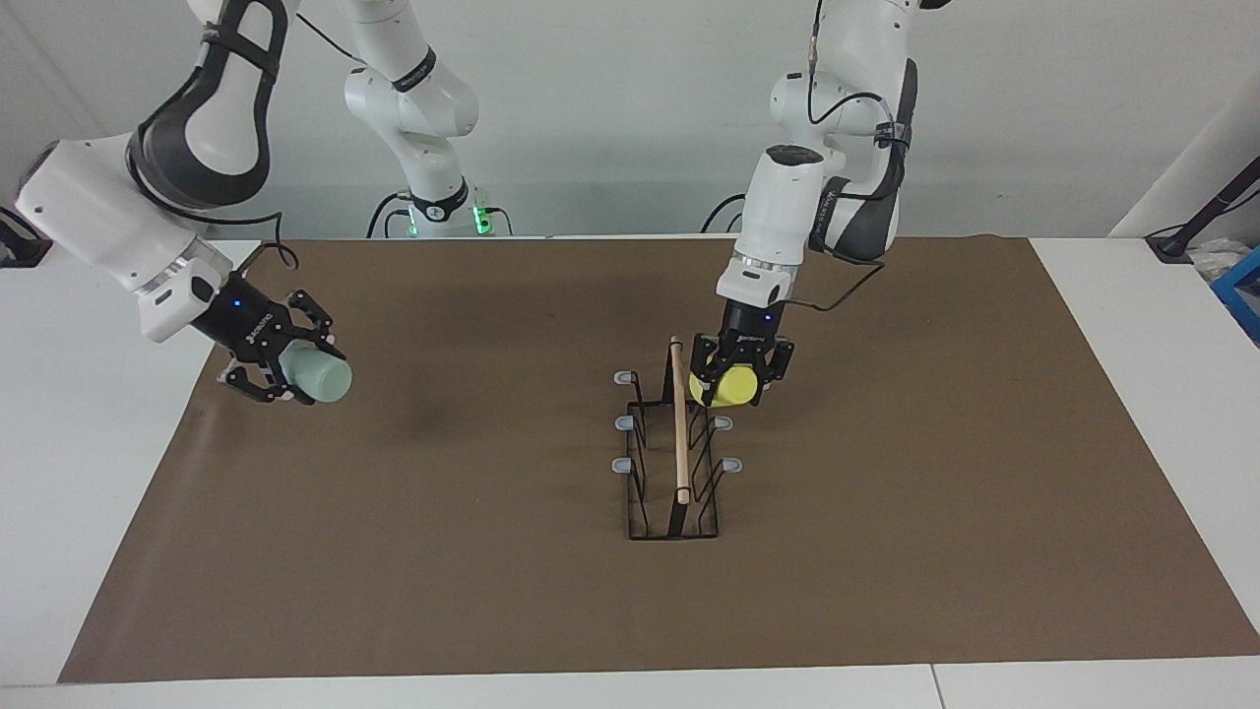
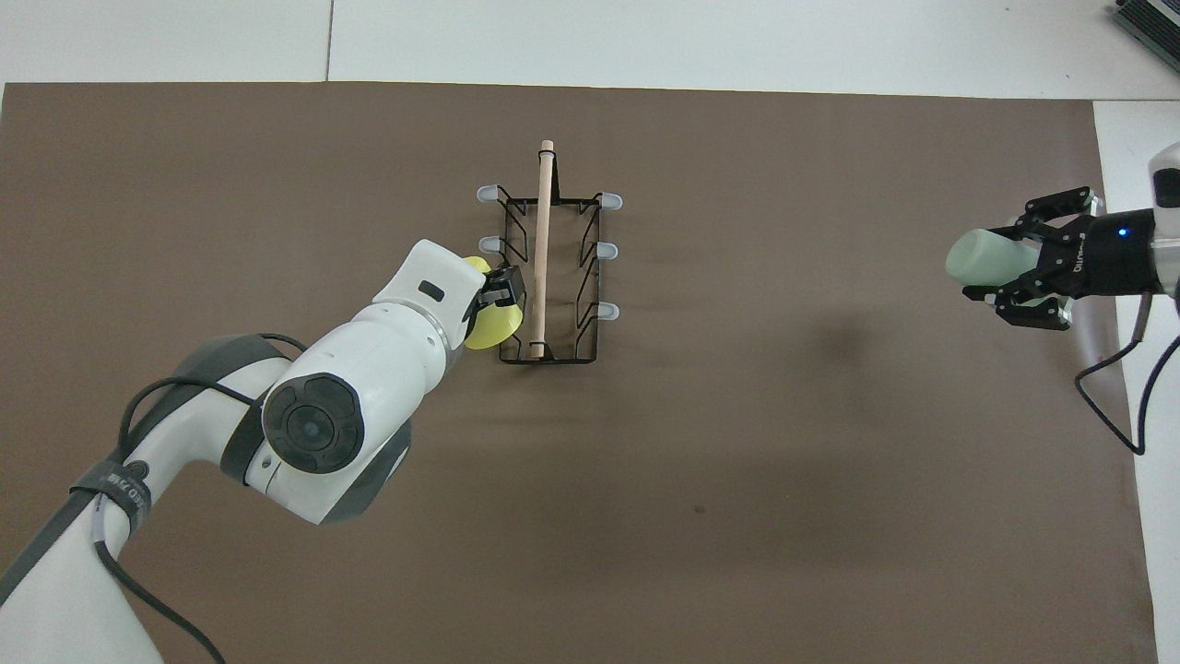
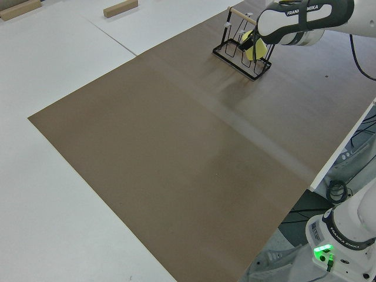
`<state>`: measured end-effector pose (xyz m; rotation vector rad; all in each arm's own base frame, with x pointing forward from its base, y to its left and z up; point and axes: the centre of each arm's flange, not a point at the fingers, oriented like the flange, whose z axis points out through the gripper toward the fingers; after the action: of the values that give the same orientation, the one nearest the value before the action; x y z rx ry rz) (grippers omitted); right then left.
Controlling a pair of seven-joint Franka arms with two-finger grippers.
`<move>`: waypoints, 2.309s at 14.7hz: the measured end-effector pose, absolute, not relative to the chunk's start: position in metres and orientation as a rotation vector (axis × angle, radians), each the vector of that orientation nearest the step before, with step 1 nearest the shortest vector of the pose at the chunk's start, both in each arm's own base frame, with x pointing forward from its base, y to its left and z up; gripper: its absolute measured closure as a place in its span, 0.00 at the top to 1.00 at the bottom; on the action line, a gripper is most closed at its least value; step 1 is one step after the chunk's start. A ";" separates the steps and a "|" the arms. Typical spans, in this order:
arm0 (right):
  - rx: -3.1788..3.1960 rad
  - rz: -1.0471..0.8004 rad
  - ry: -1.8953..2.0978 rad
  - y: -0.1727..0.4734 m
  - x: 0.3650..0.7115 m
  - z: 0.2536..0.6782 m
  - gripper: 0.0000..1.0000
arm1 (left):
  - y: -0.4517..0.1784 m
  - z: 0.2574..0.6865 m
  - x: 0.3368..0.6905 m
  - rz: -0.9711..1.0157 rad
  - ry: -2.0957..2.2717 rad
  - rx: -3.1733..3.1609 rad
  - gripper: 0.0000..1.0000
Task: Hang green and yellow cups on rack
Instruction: 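Withdraw the left gripper while the right gripper carries the green cup toward the rack, then lower the green cup onto a rack peg and open the right gripper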
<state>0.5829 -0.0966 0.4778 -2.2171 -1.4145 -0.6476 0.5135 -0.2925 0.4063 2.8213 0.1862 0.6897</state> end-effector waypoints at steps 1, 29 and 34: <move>-2.147 -0.705 -1.365 -0.097 0.578 0.481 0.69 | -0.292 0.408 0.513 0.676 0.189 2.839 1.00; -1.539 -1.514 -0.615 0.250 0.508 0.354 0.69 | -0.043 0.589 0.565 0.147 -0.326 3.117 1.00; -1.517 -1.551 -0.613 0.258 0.508 0.294 0.69 | -0.038 0.601 0.566 0.069 -0.310 3.121 1.00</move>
<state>0.5077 0.2580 0.2942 -1.5175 -0.6133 -1.5515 0.5665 -0.0377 0.6013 3.1206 -0.3100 0.0694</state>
